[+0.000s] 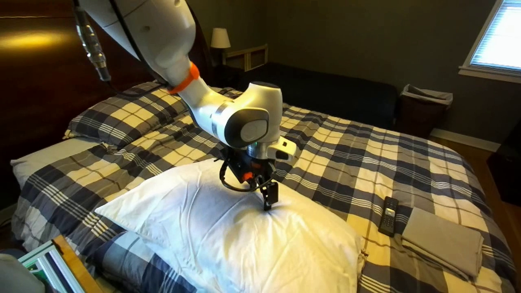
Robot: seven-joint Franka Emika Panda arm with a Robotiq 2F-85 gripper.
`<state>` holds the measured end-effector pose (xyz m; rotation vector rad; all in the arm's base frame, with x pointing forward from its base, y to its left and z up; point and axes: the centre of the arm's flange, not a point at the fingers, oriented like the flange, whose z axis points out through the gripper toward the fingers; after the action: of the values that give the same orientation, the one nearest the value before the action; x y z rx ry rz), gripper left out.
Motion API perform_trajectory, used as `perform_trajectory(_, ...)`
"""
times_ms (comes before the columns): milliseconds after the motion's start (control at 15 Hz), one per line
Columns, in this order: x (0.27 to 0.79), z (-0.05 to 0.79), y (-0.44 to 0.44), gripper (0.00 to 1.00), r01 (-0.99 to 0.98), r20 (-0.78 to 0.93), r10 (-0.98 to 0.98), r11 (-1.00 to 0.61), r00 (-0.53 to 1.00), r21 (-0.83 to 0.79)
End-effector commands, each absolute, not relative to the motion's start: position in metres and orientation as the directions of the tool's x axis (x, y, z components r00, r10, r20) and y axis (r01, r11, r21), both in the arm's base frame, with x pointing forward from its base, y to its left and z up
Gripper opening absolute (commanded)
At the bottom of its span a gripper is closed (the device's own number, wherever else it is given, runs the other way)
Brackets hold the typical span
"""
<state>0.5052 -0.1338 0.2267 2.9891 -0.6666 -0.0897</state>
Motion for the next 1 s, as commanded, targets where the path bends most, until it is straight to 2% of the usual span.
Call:
perform_trajectory(0,0.515,0.195,-0.138,0.72,-0.438,-0.094,-0.446,-0.894,0.89,0.099)
perform_trajectory(133,0.515,0.19,-0.143,0.68,-0.458,-0.09,-0.468,-0.882,0.879,0.113)
perform_trajectory(200,0.515,0.188,-0.146,0.62,-0.464,-0.093,-0.475,-0.878,0.875,0.118)
perform_trajectory(733,0.505,0.197,-0.157,0.03,-0.457,-0.071,-0.47,-0.877,0.88,0.146)
perform_trajectory(933,0.502,0.207,-0.159,0.0,-0.469,-0.049,-0.48,-0.87,0.876,0.15)
